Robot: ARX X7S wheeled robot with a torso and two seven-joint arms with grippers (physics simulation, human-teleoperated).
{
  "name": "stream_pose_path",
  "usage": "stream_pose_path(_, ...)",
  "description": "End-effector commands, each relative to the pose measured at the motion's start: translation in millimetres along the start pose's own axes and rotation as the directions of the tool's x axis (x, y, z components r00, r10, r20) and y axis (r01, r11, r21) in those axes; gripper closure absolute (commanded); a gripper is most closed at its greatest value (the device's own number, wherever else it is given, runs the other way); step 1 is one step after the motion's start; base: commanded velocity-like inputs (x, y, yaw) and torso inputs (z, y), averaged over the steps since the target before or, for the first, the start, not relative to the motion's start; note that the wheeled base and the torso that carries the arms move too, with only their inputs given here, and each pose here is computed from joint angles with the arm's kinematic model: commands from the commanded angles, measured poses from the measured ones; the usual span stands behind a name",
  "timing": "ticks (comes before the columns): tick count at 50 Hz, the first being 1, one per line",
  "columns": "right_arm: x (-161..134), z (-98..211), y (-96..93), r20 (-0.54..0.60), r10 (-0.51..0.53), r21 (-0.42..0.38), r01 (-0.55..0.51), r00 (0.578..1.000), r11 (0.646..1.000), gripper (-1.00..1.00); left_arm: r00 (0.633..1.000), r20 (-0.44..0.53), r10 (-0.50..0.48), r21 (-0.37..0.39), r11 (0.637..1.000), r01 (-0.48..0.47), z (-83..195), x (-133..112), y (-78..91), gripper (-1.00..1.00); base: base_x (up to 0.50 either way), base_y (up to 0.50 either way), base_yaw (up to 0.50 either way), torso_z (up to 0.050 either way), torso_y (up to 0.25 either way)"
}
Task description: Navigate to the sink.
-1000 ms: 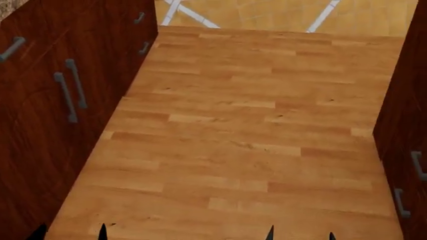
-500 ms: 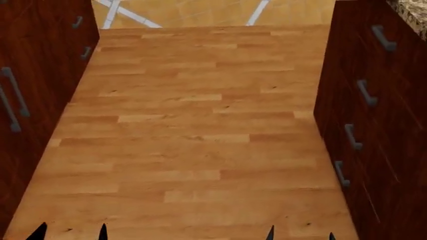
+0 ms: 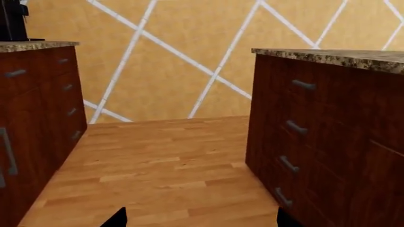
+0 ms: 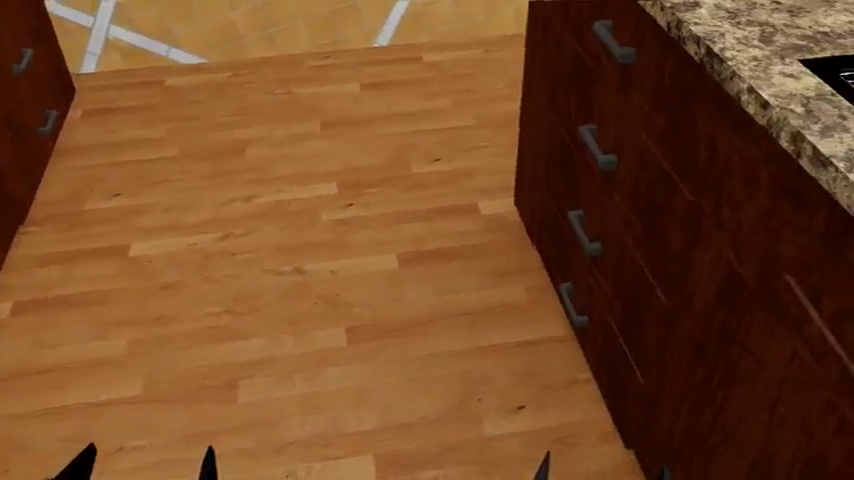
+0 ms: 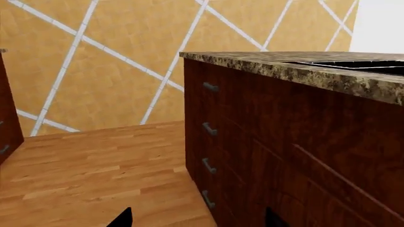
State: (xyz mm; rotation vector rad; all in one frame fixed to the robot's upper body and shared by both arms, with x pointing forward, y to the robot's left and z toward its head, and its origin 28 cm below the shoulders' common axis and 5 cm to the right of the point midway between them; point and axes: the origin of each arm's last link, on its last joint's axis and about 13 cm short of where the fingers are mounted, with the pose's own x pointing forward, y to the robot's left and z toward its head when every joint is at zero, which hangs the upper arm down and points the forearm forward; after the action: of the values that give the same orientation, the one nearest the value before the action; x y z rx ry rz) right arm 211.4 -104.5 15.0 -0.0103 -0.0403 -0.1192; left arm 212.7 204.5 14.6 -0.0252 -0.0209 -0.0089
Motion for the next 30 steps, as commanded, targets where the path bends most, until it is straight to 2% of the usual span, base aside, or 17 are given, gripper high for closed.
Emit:
stream_pose_path(1,-0.2,0.2,-0.5,-0.002,-0.001,0.004,0.001,1.000,1.000,-1.00,1.000,0.000,0.000,0.000,1.000,0.000,-0.4,0.2,-0.1,-1.00,0.04,0.17,-0.50,0.000,0.000)
stream_pose_path(30,-1.1,0.6,-0.5,-0.003,0.001,0.002,-0.001,1.000,1.000,-1.00,1.000,0.003,0.001,-0.001,1.000,-0.001,0.6,-1.4,-0.2,-1.00,0.06,0.18,-0.50,0.000,0.000)
